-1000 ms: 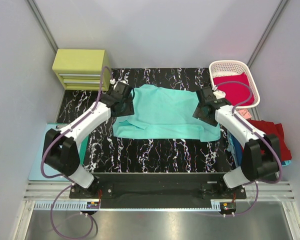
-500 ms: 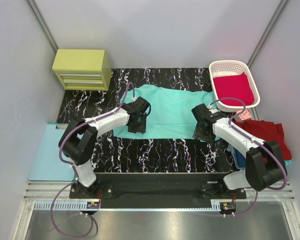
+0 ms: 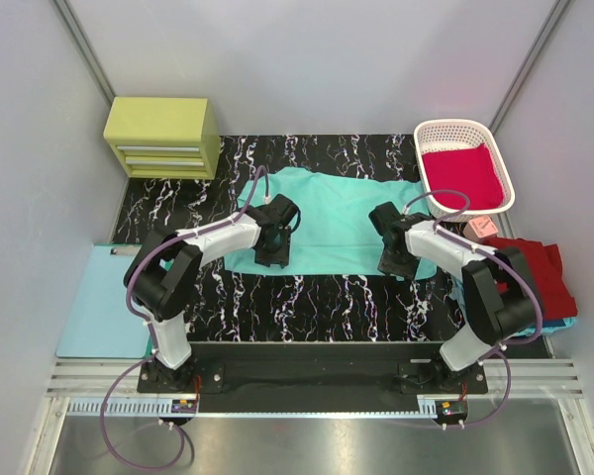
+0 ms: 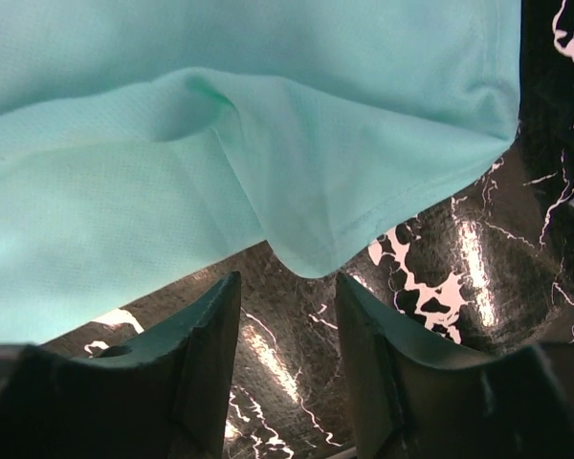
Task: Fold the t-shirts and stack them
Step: Fold the flattened tshirt in 1/3 of the way
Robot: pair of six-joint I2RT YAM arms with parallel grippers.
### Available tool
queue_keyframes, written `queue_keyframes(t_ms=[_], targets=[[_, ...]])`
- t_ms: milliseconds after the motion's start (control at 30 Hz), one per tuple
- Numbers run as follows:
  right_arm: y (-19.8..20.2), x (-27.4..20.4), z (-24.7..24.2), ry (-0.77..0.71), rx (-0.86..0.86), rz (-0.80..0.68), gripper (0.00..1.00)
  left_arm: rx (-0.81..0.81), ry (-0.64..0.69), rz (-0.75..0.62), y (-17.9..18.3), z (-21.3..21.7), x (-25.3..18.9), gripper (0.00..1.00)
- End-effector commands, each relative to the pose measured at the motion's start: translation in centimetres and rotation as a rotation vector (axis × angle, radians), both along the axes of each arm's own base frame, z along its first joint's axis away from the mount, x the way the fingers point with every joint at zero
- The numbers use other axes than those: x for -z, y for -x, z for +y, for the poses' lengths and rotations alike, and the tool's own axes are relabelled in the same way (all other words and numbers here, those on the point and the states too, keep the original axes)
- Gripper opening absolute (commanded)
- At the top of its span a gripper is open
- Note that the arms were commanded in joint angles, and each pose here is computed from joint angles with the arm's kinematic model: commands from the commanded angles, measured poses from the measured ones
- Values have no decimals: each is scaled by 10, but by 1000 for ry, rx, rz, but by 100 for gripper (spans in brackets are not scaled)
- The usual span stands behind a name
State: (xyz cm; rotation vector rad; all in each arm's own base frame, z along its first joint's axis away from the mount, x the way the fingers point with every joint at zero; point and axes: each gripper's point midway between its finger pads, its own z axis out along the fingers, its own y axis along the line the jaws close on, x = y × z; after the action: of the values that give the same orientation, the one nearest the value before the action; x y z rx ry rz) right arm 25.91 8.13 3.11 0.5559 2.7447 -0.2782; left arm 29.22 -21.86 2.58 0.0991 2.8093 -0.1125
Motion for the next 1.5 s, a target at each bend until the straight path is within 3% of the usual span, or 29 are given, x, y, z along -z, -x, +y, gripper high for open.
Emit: queue_keyframes(t_ms=[0, 300, 567, 700, 733, 833, 1133, 1467], targets=[[-22, -13, -1, 35, 24, -77, 50, -7, 19, -20, -5, -3, -3, 43], [-13, 1, -9, 81, 35, -24, 49, -10, 14, -9, -1, -1, 1, 43], [-5, 9, -17, 88, 68, 9, 38, -7, 19, -9, -2, -3, 0, 42], [-5, 10, -20, 89, 84, 9, 20, -8, 17, -5, -1, -2, 1, 42], [-5, 9, -20, 88, 86, 8, 9, -8, 15, -6, -1, -1, 1, 42], [-5, 8, -20, 89, 90, 6, 0, -9, 12, -3, 1, 0, 2, 42], [-35, -35, -26, 115, 107, -127, 0, -11, 13, 1, 2, 0, 4, 41], [-79, -50, -39, 146, 135, -144, 0, -10, 15, 3, 5, 1, 3, 41]])
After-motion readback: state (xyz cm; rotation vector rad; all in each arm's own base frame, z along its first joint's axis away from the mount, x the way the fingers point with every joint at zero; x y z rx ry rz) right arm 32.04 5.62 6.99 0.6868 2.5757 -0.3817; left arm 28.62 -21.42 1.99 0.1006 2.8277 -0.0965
